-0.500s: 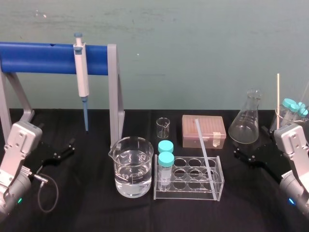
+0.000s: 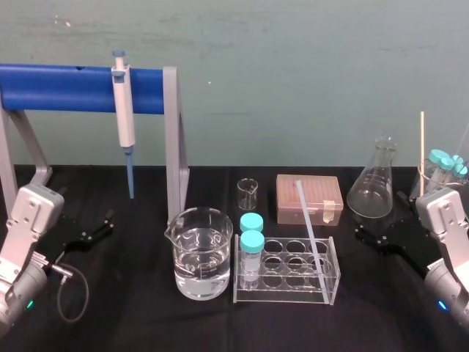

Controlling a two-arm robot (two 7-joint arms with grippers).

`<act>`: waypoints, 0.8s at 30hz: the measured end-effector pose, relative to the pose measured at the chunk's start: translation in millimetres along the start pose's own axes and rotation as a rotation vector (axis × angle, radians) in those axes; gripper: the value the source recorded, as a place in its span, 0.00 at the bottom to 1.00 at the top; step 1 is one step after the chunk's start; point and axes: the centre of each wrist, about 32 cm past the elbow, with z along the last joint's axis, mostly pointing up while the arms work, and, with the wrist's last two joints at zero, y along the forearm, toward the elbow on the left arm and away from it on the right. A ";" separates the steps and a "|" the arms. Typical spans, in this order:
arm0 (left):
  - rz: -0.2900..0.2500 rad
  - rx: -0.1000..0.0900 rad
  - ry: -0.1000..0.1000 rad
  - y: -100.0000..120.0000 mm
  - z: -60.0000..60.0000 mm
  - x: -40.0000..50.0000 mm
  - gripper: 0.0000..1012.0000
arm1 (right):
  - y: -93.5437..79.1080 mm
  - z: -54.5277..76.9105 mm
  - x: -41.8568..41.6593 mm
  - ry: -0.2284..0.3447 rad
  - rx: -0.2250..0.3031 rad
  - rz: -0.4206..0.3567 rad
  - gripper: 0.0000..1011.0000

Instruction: Pick up the stirring rod with one hand, then place it down.

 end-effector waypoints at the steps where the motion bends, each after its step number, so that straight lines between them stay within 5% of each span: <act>1: 0.000 0.000 0.000 0.0 0.0 0.0 0.99 | 0.0 0.0 0.0 0.000 0.000 0.000 0.99; 24: 0.000 0.000 0.000 0.0 0.0 0.0 0.99 | 0.0 0.0 0.0 0.000 0.000 0.000 0.99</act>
